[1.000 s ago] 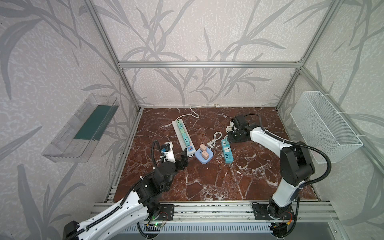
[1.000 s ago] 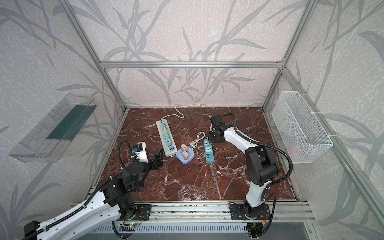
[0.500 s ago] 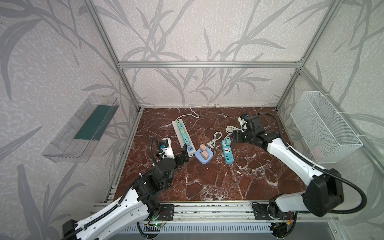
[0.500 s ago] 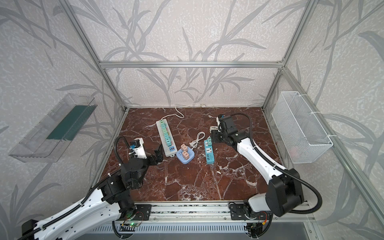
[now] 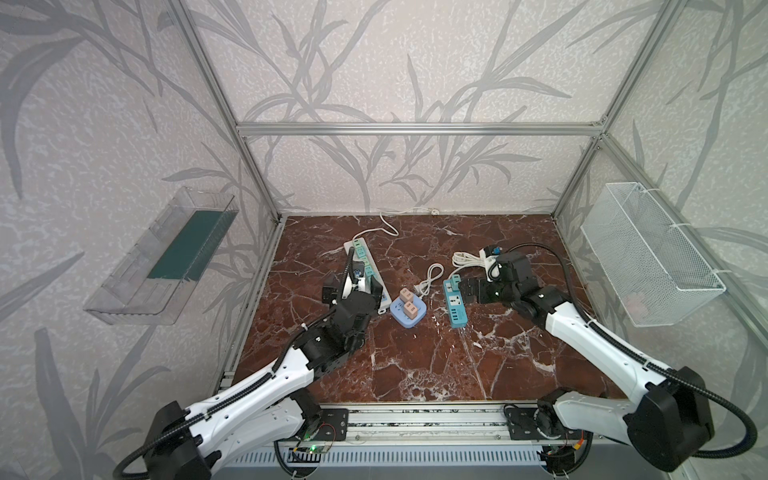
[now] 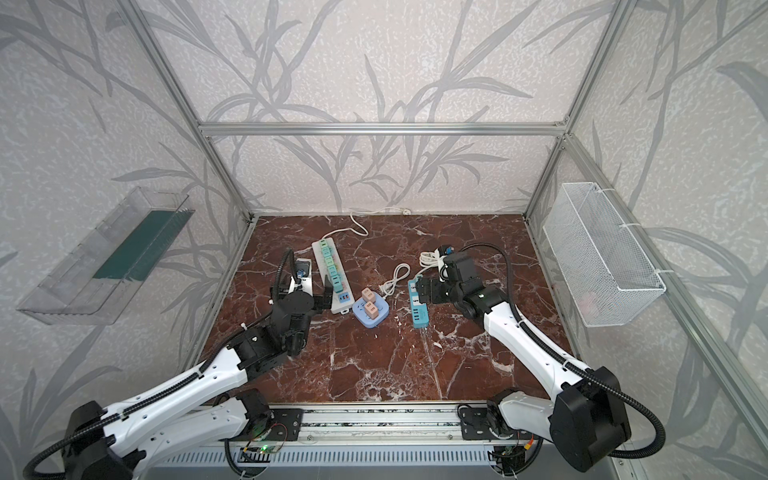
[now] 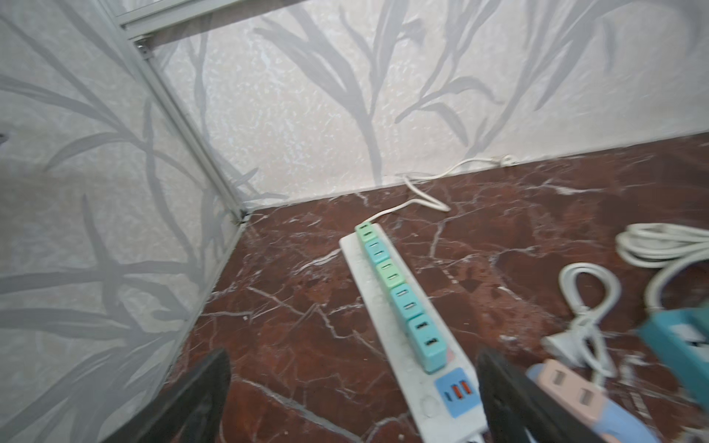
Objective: Insert the plug
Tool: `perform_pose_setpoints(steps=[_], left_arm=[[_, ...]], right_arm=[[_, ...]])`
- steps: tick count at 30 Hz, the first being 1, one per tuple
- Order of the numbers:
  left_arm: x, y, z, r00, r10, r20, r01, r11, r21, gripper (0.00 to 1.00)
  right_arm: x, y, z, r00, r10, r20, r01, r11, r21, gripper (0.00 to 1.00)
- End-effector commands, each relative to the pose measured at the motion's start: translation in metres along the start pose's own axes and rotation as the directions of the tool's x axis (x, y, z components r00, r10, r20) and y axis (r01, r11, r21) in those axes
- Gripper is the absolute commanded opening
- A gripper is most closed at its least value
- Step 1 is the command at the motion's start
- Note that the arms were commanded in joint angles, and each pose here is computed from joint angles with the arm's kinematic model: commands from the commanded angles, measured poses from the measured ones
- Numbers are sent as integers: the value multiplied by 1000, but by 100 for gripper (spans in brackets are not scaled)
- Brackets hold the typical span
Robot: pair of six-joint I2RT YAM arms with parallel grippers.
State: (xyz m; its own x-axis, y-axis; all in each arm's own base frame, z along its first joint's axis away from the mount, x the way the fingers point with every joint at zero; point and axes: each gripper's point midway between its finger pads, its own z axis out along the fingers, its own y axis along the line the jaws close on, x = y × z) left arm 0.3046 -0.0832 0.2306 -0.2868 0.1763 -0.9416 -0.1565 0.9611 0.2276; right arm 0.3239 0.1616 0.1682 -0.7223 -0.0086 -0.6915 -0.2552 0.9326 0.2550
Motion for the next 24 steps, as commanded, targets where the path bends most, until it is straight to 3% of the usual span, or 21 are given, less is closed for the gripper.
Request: perform_pose_setpoints(steps=[1,4,8,11,14,18,20,23,24], left_arm=[[11,29,21,996,-94,13,94,993,-68,99],[19,57,38,978,-206,28,208,972,-110,99],[46,85,72,963,-266,-40,256,952,-171,99],[65,92,88,961,-273,-51,260,950,-174,99],[88,84,102,988,-155,-24,150,980,-132,99],[101,96,110,985,-173,-9,169,970,-176,99],[111,105,118,967,-252,-23,244,954,-173,99],[128,97,133,966,-257,-32,250,957,-146,99],[123,98,137,971,-239,18,239,959,-150,99]], right_arm=[[-31,4,-2,992,-40,120,40,999,4,99],[-35,3,0,989,-64,134,63,998,9,99],[-35,-2,3,986,-57,159,59,998,-3,99],[-35,-9,1,981,-67,183,66,998,11,99],[-37,-14,0,967,-130,221,124,991,45,99],[-41,-20,3,953,-177,247,161,983,83,99],[-43,-19,1,941,-194,276,179,981,79,99],[-46,-28,-4,921,-231,315,199,971,131,99],[-46,-33,-6,915,-242,323,200,967,157,99]])
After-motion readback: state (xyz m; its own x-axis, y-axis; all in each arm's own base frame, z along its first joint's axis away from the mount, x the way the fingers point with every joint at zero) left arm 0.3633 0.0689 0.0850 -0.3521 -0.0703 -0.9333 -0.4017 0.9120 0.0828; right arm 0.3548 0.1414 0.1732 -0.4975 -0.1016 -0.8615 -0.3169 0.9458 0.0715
